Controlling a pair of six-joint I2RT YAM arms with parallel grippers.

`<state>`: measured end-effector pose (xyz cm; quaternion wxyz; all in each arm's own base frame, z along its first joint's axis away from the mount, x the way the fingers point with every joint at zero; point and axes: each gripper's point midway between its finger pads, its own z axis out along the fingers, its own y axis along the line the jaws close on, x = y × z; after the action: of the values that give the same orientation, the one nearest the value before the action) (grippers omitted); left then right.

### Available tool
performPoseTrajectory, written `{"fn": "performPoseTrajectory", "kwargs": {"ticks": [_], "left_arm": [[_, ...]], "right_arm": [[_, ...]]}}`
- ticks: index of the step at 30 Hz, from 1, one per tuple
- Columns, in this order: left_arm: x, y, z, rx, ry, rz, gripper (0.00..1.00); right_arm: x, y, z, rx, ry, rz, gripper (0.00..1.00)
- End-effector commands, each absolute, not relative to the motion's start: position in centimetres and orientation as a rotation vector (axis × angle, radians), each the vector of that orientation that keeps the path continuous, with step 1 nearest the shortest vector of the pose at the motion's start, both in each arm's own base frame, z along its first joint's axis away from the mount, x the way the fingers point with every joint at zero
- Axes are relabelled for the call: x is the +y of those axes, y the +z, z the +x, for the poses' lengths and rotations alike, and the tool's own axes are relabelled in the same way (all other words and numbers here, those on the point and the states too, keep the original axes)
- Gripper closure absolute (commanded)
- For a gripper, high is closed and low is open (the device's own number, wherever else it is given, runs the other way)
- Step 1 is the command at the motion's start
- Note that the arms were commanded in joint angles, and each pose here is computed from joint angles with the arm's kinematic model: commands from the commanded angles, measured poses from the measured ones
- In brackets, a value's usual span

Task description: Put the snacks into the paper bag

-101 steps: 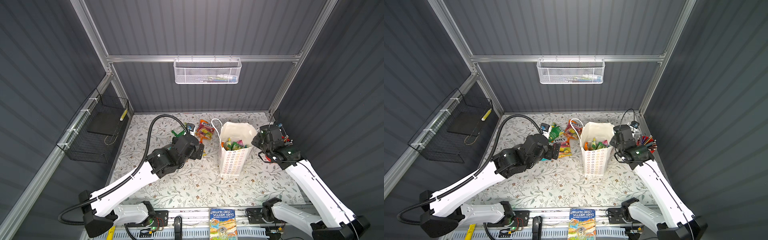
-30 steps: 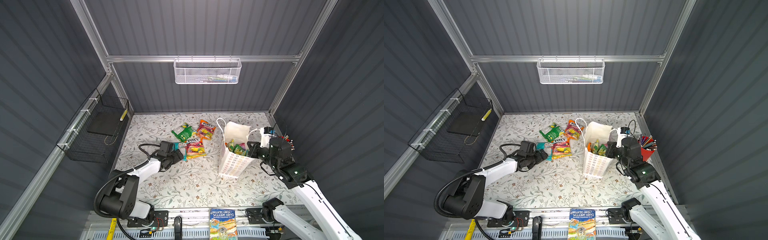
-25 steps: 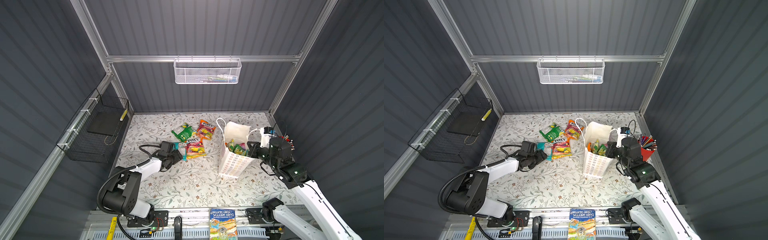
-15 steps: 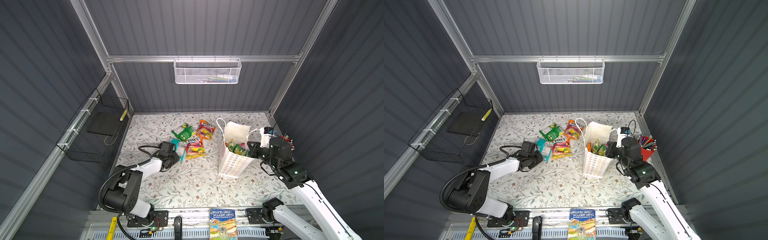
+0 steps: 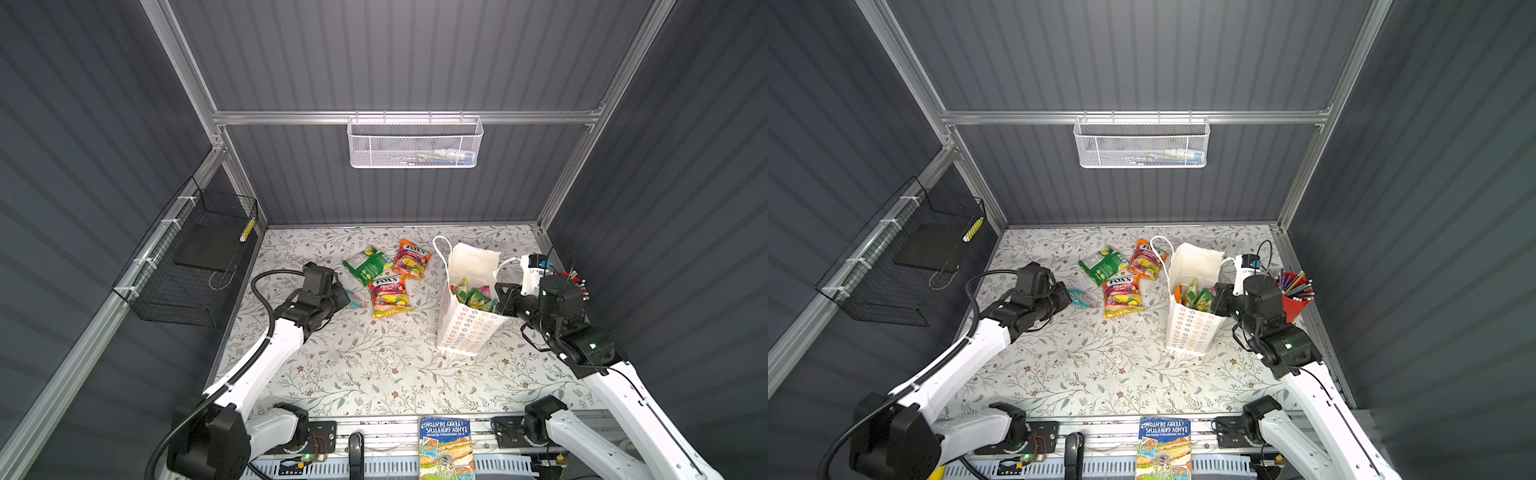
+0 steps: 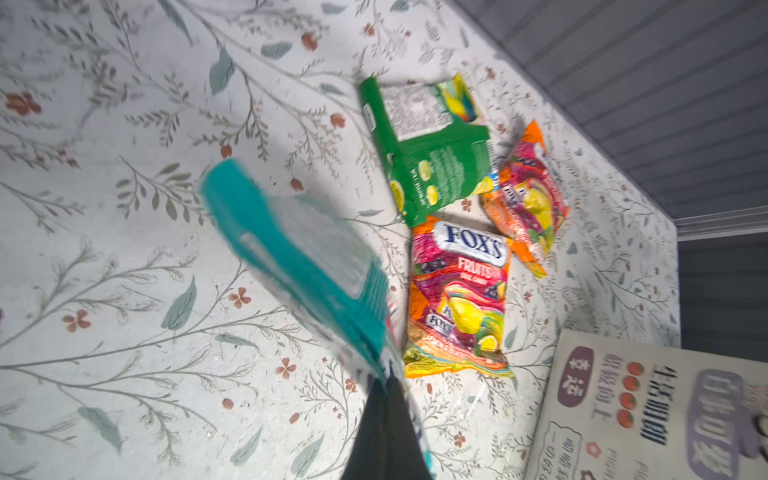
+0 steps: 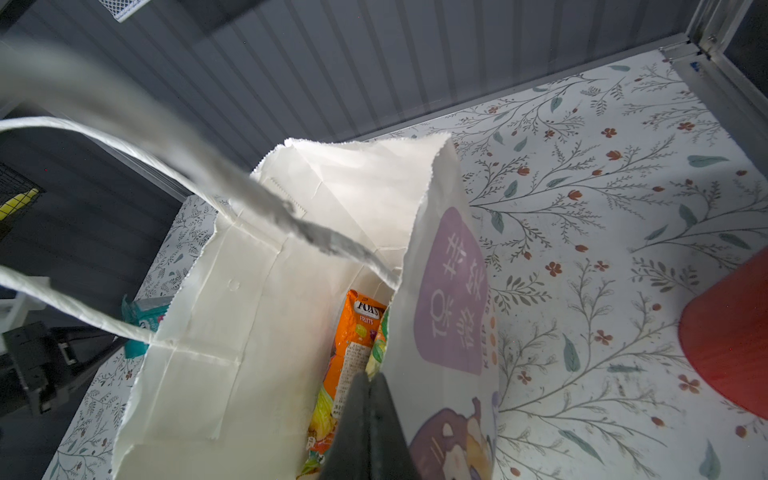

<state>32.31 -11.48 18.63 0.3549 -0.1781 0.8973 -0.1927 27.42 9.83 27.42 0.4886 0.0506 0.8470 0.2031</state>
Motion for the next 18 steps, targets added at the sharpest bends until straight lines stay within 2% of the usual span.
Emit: {"fn": "performPoseTrajectory", "kwargs": {"ticks": [1, 9, 12, 13, 14, 16, 18], "left_arm": [[-10.8, 22.7, 31.4, 2.286, -0.462, -0.367, 1.0], [-13.4, 31.8, 31.3, 2.167, -0.636, -0.205, 1.0], [-13.7, 32.4, 31.9, 2.179, -0.603, -0.179, 1.0], [-13.4, 31.4, 32.2, 2.213, -0.562, -0.182, 0.89], [-13.2, 30.0, 32.3, 2.26, -0.521, -0.189, 0.62], [-12.7, 26.9, 32.2, 2.341, -0.456, -0.205, 0.27], [-12.5, 23.7, 31.8, 2.397, -0.436, -0.234, 0.01]], "right_arm": [[9.6, 26.8, 27.2, 2.076, 0.47, 0.112, 1.0], [9.7, 26.9, 27.1, 2.073, 0.475, 0.112, 1.0], [9.7, 26.8, 27.2, 2.075, 0.473, 0.109, 1.0], [9.7, 26.8, 27.2, 2.076, 0.475, 0.108, 1.0], [9.7, 26.9, 27.1, 2.073, 0.477, 0.108, 1.0], [9.7, 27.1, 27.0, 2.067, 0.478, 0.106, 1.0], [9.7, 27.1, 27.0, 2.064, 0.478, 0.105, 1.0]]}}
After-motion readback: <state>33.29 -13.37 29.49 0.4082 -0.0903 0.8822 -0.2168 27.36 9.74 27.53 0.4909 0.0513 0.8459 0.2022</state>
